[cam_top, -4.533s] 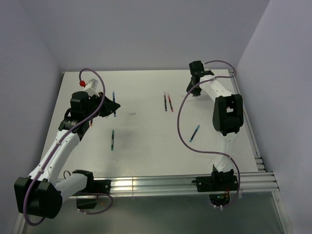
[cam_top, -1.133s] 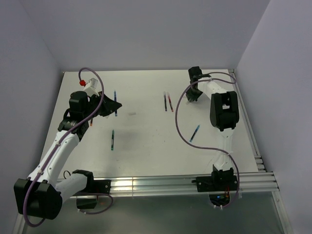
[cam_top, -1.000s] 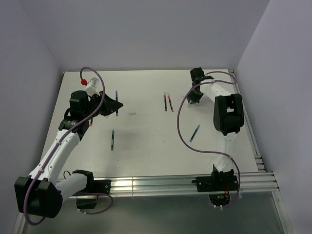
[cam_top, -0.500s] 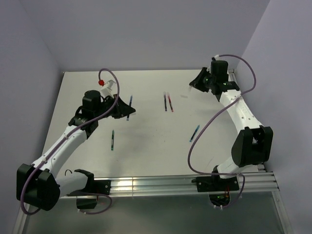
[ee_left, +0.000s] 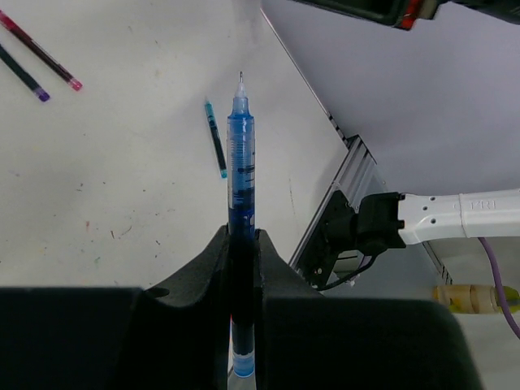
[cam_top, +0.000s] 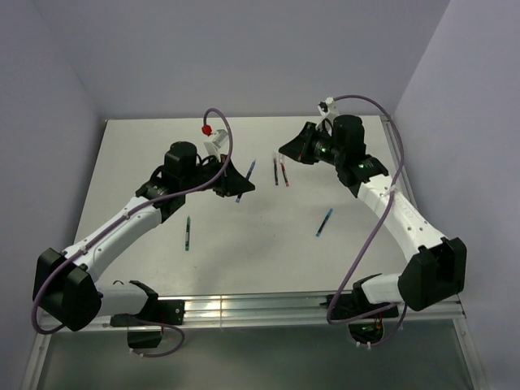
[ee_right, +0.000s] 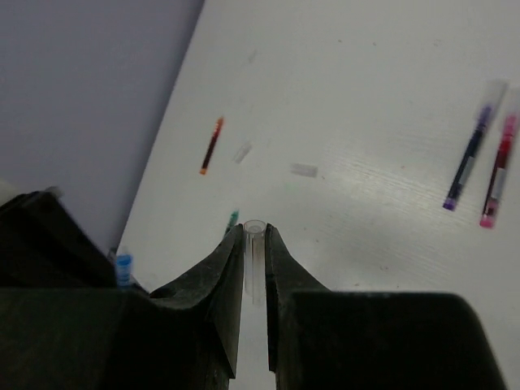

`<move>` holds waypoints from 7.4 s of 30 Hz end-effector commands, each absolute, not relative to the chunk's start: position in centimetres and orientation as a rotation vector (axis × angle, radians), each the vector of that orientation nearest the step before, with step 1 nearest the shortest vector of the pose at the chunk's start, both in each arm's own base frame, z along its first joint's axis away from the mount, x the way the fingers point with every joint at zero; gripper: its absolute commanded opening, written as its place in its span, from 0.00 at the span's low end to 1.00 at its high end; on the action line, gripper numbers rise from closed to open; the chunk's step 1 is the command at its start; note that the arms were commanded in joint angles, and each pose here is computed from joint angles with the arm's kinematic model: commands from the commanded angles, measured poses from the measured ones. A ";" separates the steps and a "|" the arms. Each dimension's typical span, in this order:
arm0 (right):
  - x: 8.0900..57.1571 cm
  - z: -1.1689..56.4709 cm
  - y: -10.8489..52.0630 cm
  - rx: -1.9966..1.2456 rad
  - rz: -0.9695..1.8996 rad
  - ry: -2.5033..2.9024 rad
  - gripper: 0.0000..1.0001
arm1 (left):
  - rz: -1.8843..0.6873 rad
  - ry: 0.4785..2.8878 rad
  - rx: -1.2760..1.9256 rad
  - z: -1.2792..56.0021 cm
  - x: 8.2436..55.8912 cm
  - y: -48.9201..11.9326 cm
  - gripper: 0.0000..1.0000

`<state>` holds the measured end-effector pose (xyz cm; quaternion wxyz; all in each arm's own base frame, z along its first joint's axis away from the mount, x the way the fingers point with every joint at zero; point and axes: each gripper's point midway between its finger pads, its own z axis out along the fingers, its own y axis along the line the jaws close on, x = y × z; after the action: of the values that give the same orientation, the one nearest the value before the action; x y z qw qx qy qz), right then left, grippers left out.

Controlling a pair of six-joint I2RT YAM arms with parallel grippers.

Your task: Insert the pens into the pen caps

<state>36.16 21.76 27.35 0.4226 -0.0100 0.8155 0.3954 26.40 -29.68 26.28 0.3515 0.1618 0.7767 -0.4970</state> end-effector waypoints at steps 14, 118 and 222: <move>32.9 37.2 26.5 -0.095 1.359 1.654 0.00 | -1.336 1.798 0.533 28.9 24.8 -30.4 0.00; 33.7 34.9 28.3 0.129 1.433 1.715 0.00 | -1.275 1.804 0.423 28.9 26.7 -30.1 0.00; 22.1 30.6 40.1 -0.448 1.620 1.872 0.00 | -1.009 1.694 0.103 32.5 31.7 -21.2 0.00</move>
<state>31.06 36.16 33.18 0.4532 -0.0470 0.6870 0.5660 26.46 -24.14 27.08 0.4175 0.1043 0.7757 -0.4616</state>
